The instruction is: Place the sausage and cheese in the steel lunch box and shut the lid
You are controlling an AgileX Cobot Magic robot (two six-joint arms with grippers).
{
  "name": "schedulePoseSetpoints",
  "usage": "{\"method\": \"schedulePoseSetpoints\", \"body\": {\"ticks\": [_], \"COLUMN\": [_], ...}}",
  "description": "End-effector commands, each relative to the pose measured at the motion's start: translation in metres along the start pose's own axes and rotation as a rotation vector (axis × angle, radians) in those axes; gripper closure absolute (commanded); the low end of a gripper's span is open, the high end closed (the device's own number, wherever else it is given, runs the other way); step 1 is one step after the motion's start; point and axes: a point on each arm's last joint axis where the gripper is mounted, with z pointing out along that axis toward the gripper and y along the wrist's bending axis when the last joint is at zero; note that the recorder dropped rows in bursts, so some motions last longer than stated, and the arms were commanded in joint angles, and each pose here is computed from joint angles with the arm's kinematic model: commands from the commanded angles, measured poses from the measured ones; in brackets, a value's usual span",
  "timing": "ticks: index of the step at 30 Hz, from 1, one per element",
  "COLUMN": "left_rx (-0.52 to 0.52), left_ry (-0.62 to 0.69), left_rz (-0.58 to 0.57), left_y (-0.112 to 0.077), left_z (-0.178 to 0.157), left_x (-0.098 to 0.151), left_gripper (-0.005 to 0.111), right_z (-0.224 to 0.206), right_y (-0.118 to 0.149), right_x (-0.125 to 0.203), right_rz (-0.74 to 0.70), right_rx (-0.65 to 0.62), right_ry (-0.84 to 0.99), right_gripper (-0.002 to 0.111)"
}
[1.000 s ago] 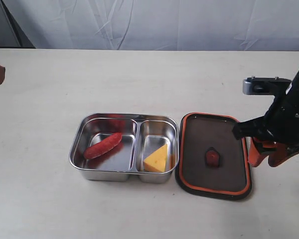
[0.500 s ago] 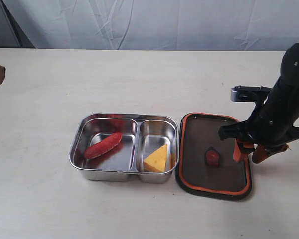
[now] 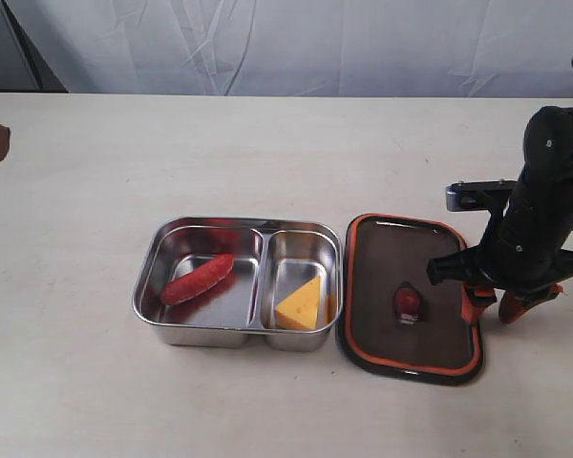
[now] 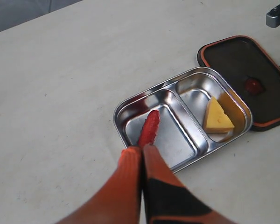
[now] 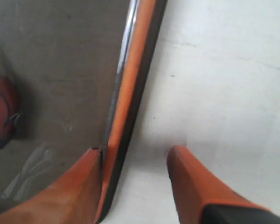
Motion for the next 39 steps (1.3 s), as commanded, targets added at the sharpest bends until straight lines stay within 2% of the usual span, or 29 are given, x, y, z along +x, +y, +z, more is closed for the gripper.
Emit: {"method": "schedulePoseSetpoints", "body": {"ticks": [1, 12, 14, 15, 17, 23, 26, 39], "left_rx": [-0.002, -0.008, -0.008, -0.008, -0.008, -0.008, -0.007, 0.005], "left_ry": [-0.014, -0.027, -0.027, -0.027, -0.024, -0.027, -0.044, 0.039], "left_rz": [-0.012, -0.035, -0.035, -0.035, -0.035, -0.066, -0.088, -0.109], "left_y": [0.000, 0.001, 0.001, 0.001, 0.001, 0.001, 0.001, 0.003], "left_z": [0.000, 0.000, 0.000, 0.000, 0.000, 0.000, 0.002, 0.033], "left_x": [0.000, -0.001, -0.001, -0.001, -0.001, -0.001, -0.003, -0.008], "left_gripper": [0.106, 0.106, 0.106, 0.106, 0.106, 0.106, 0.106, 0.106], "right_z": [0.006, 0.021, 0.021, 0.021, 0.021, 0.020, 0.010, -0.038], "right_y": [-0.004, 0.001, 0.001, 0.001, 0.001, 0.000, 0.000, -0.001], "right_x": [-0.004, -0.003, -0.003, -0.003, -0.003, -0.002, -0.003, -0.001], "right_rz": [0.017, 0.029, 0.024, 0.026, 0.026, 0.015, 0.013, 0.027], "right_rx": [0.014, 0.047, 0.053, 0.053, 0.053, 0.065, 0.060, 0.080], "right_ry": [-0.017, 0.034, 0.038, 0.038, 0.038, 0.049, -0.001, -0.199], "right_gripper": [0.063, 0.066, 0.082, 0.096, 0.109, 0.109, 0.109, 0.109]}}
